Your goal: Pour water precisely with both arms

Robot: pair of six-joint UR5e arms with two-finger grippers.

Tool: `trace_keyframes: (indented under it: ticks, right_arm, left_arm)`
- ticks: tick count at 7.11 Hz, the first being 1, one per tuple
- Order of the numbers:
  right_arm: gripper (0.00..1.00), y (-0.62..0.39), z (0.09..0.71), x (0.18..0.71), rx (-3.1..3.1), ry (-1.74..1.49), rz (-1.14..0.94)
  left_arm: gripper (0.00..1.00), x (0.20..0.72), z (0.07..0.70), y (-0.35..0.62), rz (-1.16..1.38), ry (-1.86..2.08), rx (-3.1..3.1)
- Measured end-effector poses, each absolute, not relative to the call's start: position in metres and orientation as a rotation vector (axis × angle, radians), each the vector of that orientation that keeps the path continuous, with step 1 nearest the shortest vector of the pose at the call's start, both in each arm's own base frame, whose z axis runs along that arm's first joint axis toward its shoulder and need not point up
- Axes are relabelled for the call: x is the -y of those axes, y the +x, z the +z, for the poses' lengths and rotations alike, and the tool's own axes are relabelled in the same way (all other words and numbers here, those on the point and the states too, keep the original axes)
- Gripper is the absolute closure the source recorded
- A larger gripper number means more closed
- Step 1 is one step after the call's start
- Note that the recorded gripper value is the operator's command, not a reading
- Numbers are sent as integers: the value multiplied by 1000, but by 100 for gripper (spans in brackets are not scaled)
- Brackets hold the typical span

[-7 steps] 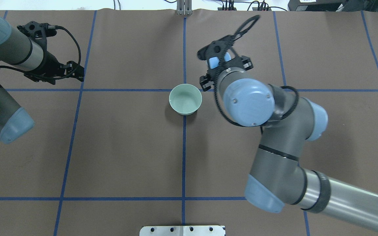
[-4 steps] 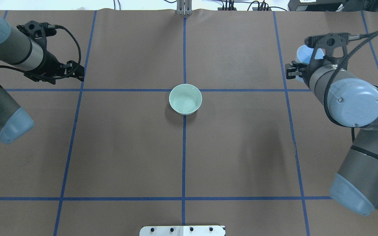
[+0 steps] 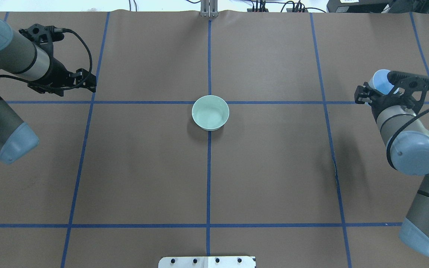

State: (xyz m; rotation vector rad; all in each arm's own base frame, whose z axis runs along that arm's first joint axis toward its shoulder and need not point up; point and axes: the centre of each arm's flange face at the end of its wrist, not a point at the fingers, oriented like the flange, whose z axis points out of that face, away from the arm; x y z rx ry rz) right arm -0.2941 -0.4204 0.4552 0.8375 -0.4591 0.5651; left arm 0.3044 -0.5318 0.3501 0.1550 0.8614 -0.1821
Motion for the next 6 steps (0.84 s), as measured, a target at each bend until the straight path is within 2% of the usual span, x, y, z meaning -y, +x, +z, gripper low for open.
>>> trace_keyframes:
  ticks: [2,6]
  right_arm:
    - [100,-306,499,404,446,886,545]
    - [100,-337,517,384,439,909,502]
  left_arm:
    - [0,531,350,305,-192,151,-863]
    - [0,531,350,306,-194,147,-862]
